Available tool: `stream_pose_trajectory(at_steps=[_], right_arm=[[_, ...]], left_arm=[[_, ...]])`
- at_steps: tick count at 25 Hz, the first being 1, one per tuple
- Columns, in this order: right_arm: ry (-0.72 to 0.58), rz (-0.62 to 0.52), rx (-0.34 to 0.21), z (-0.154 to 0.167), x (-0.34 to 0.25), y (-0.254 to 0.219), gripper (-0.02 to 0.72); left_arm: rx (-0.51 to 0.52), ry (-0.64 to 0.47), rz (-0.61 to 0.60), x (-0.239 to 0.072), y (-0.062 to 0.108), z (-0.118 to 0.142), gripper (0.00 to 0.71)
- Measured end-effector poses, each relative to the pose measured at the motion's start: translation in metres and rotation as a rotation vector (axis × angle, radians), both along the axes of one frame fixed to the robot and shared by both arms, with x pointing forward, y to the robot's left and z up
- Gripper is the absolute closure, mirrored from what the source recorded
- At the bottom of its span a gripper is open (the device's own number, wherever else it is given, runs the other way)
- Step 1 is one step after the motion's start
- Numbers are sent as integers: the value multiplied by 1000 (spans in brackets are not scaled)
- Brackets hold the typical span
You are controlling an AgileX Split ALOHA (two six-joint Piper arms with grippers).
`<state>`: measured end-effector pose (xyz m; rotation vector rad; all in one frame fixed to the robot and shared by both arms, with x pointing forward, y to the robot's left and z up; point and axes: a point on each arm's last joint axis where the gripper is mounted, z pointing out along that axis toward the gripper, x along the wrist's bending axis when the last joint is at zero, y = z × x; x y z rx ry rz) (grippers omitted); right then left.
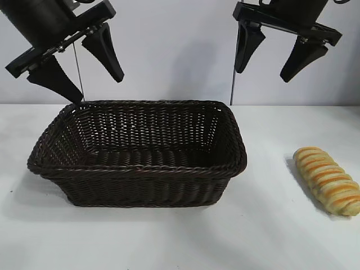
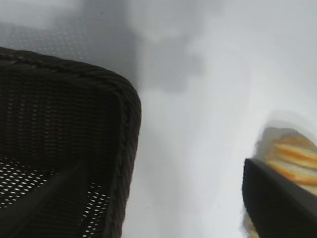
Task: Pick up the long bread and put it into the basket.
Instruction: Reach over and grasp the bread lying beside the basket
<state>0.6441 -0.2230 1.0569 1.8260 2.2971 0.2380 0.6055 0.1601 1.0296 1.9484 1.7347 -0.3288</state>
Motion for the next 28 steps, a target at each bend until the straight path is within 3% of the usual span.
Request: stream_pose_trajectory(at_steps=[3,8,15,22,28], right_arm=[[-2,-23,-36,0,1,-8,92],[-1,-89,-36,0,4,-32,92],[22,-140,27,-4,4,-45,92],[179,-121,9,-49,-14,-46,92],[215,-118,0,-80,-26,-48,92]], left_arm=[[-3,-8,6,1,0,0,170],[-3,-12,8,1,0,0,170],[-3,-13,7,1,0,0,170],[-2,-13,7,1,0,0,170],[1,-15,3,1,0,0,170]])
